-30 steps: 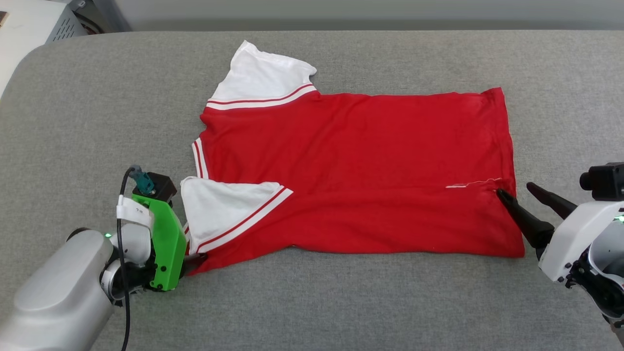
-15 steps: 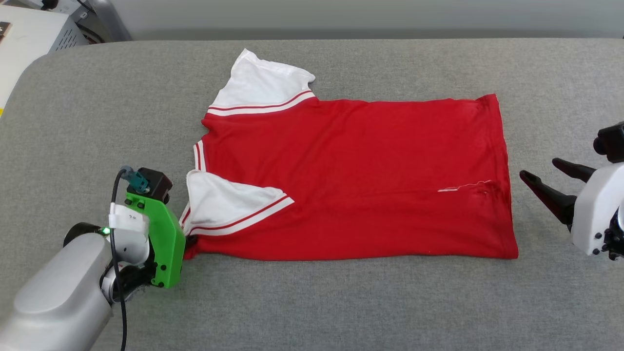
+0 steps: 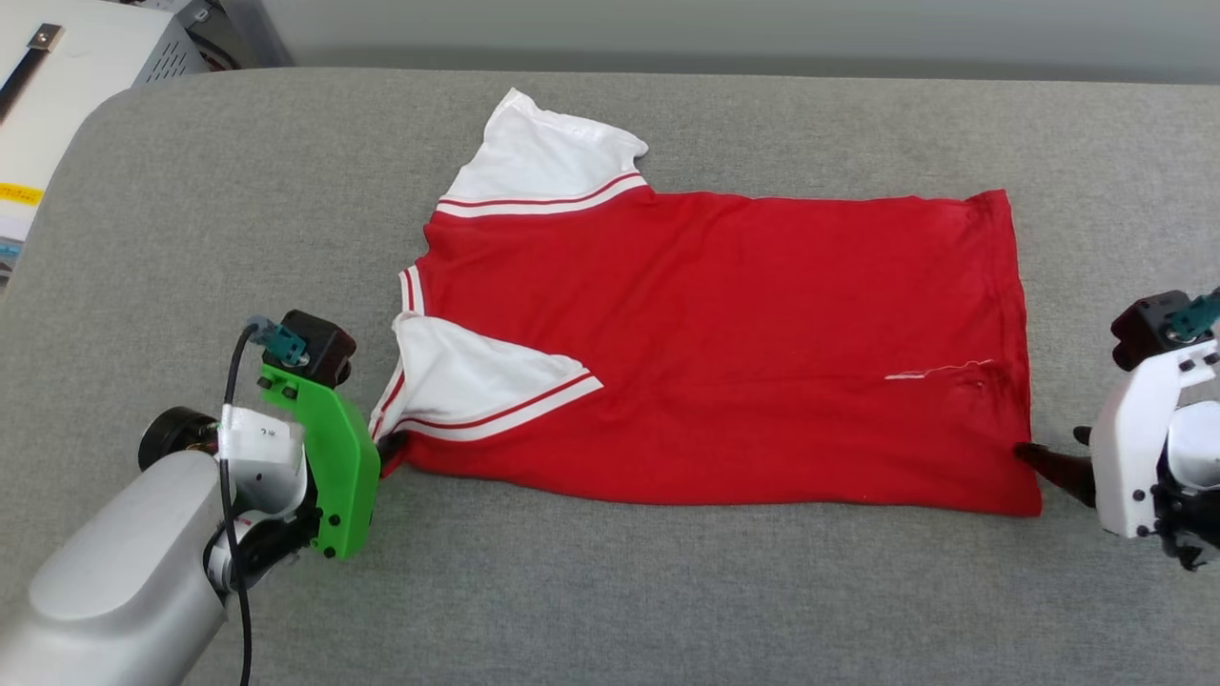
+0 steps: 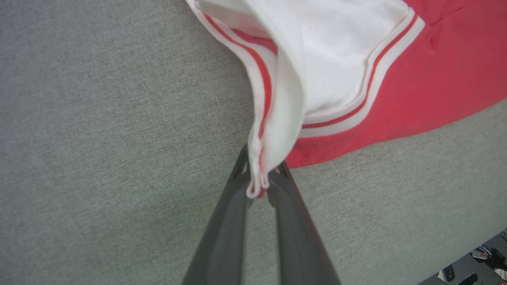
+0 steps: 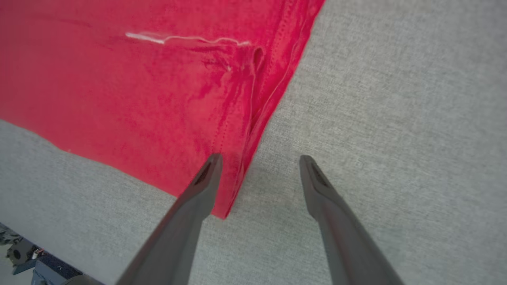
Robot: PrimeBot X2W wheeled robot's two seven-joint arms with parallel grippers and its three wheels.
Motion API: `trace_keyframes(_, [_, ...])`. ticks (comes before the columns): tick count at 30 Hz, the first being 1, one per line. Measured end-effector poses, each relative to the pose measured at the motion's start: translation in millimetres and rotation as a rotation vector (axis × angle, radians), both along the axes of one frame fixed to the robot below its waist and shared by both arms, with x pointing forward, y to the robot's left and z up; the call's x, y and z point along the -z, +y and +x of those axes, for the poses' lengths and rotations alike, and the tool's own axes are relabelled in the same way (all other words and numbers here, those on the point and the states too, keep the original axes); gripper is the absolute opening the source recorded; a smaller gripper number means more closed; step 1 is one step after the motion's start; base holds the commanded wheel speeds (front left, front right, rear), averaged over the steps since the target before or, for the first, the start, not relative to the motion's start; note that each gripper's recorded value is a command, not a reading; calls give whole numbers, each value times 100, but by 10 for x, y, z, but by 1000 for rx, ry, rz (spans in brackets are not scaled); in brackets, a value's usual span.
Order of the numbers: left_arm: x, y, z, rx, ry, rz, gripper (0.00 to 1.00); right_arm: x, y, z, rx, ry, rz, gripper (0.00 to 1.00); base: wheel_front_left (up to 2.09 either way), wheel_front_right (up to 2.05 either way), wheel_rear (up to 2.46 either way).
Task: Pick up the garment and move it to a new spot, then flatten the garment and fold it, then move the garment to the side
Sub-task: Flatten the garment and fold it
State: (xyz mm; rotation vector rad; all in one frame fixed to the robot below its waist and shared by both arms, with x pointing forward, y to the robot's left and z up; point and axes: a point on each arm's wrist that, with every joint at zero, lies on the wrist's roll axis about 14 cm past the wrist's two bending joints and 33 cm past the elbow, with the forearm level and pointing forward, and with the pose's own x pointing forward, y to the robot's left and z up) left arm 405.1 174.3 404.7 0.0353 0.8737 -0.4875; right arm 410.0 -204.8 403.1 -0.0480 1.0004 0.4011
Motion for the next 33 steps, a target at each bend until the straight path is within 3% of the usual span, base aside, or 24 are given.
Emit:
trace_keyframes(2, [65, 16, -28, -4, 5, 4, 0, 275, 134, -60, 36, 56, 46, 100, 0, 0, 0])
trace_keyframes(8, [137, 43, -76, -18, 17, 4, 0, 496, 162, -153, 43, 92, 36, 100, 0, 0, 0])
trace_keyframes(9, [152, 46, -97, -20, 22, 4, 0, 499, 180, -152, 43, 84, 41, 50, 0, 0, 0])
trace_keyframes(10, [172, 49, -125, -21, 28, 5, 0, 492, 182, -145, 45, 68, 44, 14, 0, 0, 0])
trace_keyframes(11, [185, 54, -148, -23, 30, 6, 0, 477, 190, -138, 45, 50, 48, 0, 0, 0, 0])
trace_keyframes(19, [47, 59, -219, -41, -15, -13, 0, 129, 239, -66, 36, -118, 104, 0, 0, 0, 0])
trace_keyframes(23, [-169, 61, -325, -41, -56, -39, 0, -275, 117, -119, 24, -239, 124, 0, 0, 0, 0])
trace_keyframes(33, [-97, -85, -719, -5, 18, -54, 0, -215, -70, -553, 77, -189, 147, 0, 0, 0, 0])
